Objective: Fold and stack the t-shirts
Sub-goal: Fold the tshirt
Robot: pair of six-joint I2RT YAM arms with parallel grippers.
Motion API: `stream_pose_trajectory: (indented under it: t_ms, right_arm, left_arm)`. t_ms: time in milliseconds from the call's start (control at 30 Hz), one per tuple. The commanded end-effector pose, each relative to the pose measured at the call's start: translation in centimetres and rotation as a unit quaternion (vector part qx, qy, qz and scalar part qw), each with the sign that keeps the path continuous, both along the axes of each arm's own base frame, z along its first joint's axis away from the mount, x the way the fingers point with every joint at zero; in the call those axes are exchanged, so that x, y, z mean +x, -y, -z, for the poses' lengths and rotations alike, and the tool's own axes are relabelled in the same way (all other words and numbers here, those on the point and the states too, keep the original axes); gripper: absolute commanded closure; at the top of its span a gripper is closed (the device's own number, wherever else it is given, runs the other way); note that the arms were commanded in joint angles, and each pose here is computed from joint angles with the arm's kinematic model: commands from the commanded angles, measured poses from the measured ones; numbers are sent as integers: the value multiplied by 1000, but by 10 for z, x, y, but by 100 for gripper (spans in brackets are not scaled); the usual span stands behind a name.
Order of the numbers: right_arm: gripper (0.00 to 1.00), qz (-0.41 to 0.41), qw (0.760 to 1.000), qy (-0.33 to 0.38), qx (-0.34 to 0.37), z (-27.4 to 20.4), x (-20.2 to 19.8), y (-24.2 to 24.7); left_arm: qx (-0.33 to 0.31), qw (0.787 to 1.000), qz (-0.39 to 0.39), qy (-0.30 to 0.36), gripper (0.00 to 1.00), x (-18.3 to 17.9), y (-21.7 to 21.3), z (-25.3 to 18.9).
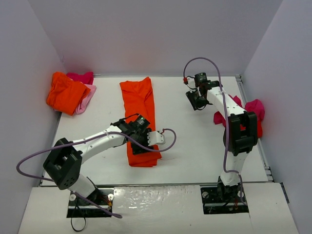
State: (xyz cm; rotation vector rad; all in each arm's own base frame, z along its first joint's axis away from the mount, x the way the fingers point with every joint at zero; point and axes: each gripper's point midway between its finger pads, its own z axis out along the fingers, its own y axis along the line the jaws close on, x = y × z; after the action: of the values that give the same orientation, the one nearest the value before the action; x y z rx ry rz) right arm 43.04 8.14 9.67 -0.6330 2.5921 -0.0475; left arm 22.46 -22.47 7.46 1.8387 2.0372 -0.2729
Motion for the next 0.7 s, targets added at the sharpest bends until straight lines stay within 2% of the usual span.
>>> stream_pose_trajectory:
  t_ms: [0, 233, 500, 667]
  right_arm:
    - [65, 1, 1000, 5, 4, 0, 1, 6]
    - [64, -17, 999, 4, 39, -6, -3, -8]
    - [65, -102, 984, -33, 144, -23, -15, -56]
    - [65, -123, 981, -44, 140, -21, -16, -76]
  left_arm:
    - [-18, 998, 51, -39, 44, -27, 12, -25]
    - [-2, 996, 64, -62, 44, -43, 9, -9]
    - [24, 992, 90, -90, 44, -54, 19, 13]
    - [32, 990, 97, -96, 45, -59, 24, 18]
